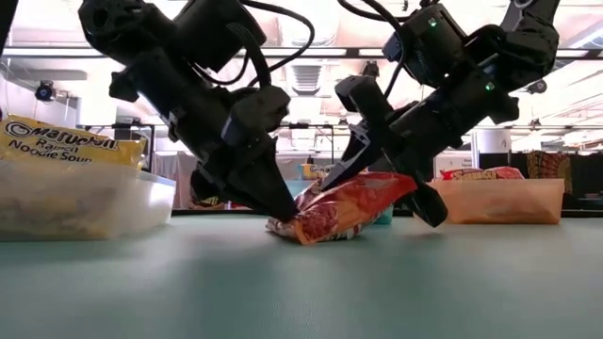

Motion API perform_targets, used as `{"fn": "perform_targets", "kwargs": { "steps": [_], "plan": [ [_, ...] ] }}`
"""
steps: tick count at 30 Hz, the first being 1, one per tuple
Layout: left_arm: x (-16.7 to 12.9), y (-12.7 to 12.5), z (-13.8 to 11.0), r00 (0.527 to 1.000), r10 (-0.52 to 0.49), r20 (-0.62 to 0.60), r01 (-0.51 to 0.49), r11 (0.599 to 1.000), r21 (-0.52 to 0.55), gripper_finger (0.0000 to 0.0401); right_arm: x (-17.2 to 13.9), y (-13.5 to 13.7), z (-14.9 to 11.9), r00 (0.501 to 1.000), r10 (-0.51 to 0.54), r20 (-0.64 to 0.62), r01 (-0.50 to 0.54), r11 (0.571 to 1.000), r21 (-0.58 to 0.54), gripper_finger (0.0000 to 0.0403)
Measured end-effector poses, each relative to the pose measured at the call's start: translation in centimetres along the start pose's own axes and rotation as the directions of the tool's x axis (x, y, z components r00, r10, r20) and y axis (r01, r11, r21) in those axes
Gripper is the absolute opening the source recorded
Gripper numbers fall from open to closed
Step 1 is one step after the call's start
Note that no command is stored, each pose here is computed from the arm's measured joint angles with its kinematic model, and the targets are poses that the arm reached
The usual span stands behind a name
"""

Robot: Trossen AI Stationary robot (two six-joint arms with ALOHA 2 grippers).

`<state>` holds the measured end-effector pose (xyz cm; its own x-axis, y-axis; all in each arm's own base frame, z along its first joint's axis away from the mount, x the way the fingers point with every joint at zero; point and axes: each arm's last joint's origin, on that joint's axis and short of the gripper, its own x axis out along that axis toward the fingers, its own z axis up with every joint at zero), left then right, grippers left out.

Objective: Sort Maruchan noodles
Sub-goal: Put the orange noodle pack into the orange bin

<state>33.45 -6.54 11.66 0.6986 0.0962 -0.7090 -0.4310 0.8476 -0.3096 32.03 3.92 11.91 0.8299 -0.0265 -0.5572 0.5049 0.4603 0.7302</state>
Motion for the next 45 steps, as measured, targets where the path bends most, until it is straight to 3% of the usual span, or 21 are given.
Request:
{"fn": "perform_targets", "kwargs": {
  "steps": [13,20,25,34,40,43,45],
  "plan": [
    [-4.8,0.3,1.3,0.995,0.027,-0.093,-0.035,0.996,-0.087,0.0060,-2.5,0.6,1.2,0.993,-0.029,-0.110,0.009,0.984,-0.176,0.0125],
    [-5.5,0.1,1.8,0.998,0.014,-0.068,-0.024,0.988,-0.152,0.0062,-7.0,1.2,4.2,0.994,-0.073,-0.087,0.042,0.948,-0.315,0.0125],
    [-5.1,0.2,1.6,0.997,0.033,-0.071,-0.046,0.980,-0.194,0.0062,-11.5,1.2,6.4,0.994,-0.098,-0.055,0.065,0.897,-0.437,0.0125],
    [-5.0,0.4,1.8,0.995,0.099,-0.012,-0.098,0.961,-0.260,0.0062,-18.8,-0.2,9.1,0.983,-0.174,0.051,0.158,0.684,-0.712,0.0125],
    [-5.0,0.7,2.1,0.985,0.166,0.050,-0.147,0.952,-0.269,0.0062,-21.5,-1.7,9.9,0.954,-0.281,0.103,0.227,0.456,-0.861,0.0125],
    [-5.1,0.8,2.2,0.976,0.202,0.084,-0.170,0.942,-0.290,0.0062,-22.0,-2.7,10.3,0.899,-0.401,0.177,0.327,0.344,-0.880,0.0125],
    [-5.1,0.9,2.3,0.970,0.220,0.105,-0.179,0.935,-0.305,0.0062,-22.2,-3.2,10.6,0.868,-0.452,0.205,0.361,0.293,-0.885,0.0125]
  ]
}}
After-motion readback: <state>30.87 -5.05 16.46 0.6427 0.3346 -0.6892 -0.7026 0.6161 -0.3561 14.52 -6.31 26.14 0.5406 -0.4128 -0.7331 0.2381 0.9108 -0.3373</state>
